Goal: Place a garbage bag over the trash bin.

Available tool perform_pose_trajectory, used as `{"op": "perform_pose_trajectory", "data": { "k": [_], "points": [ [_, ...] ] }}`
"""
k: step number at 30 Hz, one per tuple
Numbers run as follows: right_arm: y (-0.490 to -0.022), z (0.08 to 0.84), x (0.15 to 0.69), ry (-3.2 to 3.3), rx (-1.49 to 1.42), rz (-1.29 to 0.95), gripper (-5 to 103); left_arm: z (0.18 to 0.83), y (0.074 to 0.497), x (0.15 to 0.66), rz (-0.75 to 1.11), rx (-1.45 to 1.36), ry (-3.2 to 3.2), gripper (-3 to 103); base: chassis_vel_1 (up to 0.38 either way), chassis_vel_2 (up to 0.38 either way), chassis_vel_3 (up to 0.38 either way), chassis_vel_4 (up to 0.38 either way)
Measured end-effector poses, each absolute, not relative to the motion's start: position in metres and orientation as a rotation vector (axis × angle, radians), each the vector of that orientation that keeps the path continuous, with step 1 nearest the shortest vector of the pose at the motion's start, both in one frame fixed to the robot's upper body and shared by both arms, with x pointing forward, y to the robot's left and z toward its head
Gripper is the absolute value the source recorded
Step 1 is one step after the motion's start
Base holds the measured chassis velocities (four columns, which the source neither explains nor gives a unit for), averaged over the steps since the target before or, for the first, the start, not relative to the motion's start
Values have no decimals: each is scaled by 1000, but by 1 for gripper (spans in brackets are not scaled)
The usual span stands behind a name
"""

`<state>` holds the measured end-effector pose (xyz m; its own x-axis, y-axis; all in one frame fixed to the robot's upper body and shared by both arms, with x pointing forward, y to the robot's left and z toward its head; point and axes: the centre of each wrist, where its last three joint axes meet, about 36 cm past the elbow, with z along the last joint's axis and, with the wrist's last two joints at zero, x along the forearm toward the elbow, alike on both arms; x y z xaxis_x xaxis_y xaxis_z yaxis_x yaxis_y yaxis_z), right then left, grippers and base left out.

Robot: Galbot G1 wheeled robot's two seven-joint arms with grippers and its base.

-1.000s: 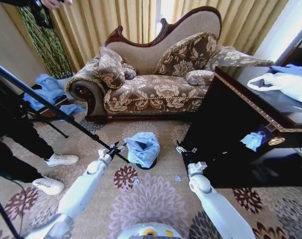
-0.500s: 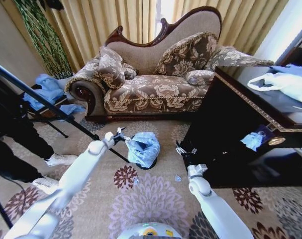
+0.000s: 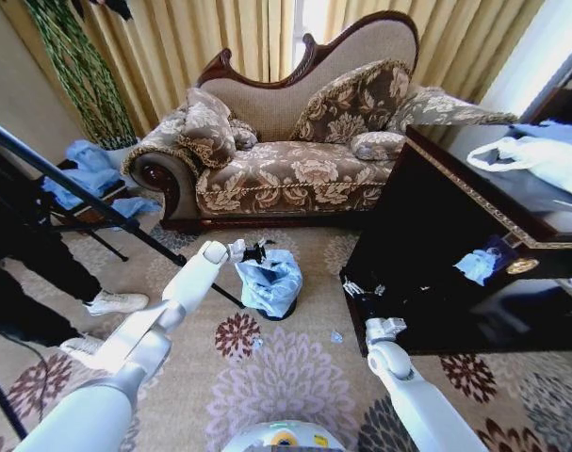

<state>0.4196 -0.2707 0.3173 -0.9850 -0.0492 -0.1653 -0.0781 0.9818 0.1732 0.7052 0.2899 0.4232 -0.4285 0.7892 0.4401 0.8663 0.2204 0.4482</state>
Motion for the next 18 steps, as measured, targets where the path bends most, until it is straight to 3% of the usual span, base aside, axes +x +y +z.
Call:
{"op": "perform_pose_trajectory", "data": {
  "k": [6, 18],
  "points": [
    [-273, 314, 420, 2977, -95, 259, 100, 420, 304, 706, -912, -1436, -2463, 100, 0, 0, 0, 0],
    [-270, 313, 423, 2981, -114, 248, 100, 397, 306, 714, -816, -1398, -2455, 101, 0, 0, 0, 0]
  ]
}}
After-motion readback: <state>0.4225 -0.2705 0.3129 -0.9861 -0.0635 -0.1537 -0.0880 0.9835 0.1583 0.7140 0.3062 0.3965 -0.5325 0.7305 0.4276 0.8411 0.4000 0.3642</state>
